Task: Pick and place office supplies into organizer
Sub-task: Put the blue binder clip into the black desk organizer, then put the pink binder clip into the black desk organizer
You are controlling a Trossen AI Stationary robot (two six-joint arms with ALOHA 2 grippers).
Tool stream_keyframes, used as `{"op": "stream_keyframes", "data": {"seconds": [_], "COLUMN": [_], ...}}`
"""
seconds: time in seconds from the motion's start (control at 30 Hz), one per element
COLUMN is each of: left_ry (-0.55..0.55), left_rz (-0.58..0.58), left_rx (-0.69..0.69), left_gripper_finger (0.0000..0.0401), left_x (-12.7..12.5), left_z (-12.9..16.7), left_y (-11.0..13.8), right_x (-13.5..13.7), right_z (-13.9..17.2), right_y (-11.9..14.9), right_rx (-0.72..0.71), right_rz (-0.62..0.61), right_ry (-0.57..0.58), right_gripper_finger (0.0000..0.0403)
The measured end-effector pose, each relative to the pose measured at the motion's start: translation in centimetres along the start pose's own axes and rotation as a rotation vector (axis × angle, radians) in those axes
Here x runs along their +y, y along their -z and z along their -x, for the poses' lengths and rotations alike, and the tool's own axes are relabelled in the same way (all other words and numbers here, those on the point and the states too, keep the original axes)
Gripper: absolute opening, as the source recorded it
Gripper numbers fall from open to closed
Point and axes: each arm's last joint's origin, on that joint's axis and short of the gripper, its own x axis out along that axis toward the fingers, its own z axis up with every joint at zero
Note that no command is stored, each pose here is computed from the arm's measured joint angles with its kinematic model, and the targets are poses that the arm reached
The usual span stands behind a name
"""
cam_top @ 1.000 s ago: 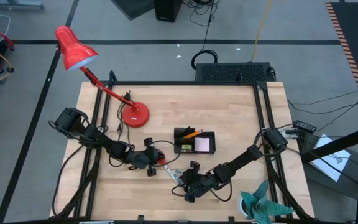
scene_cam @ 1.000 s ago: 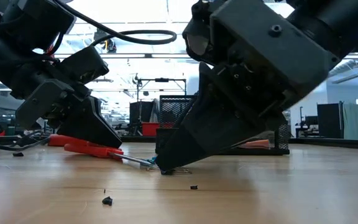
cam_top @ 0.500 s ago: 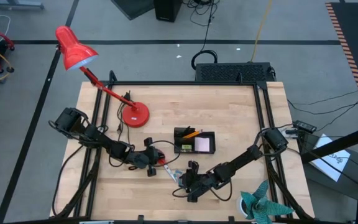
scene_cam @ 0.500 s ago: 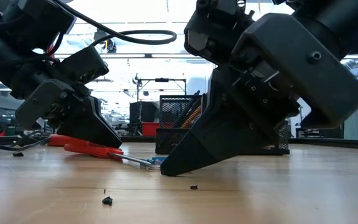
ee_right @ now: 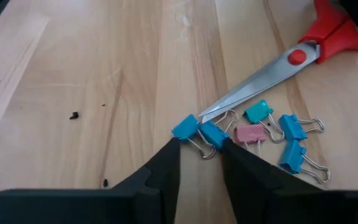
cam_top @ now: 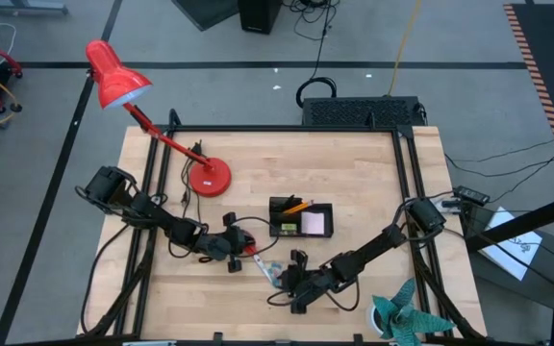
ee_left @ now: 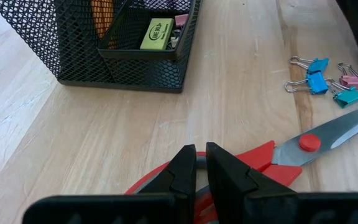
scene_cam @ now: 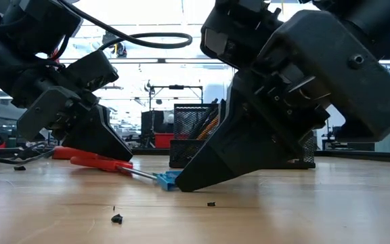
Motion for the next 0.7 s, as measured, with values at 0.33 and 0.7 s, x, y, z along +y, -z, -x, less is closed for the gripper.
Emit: {"op": "stream_keyframes", "data": {"seconds": [0.33,0.7], "left_ry": [0.0,0.0], "left_rz": [0.0,-0.001], "left_rx": [0.0,0.001], "left_gripper_finger": [0.0047,0.0047], "left_x": [0.0,0.0], "left_z": [0.0,0.0], "left_y": [0.0,0.0], "right_x": [0.1,0.2], "right_z": [0.0,1.3], "right_y": [-0.1,-1.6], "right_rx": [-0.015,-0.076], "right_rz": [0.016,0.053], "right_ry": [-0.016,-0.029], "right_gripper_finger": [0.0041,0.0003]}}
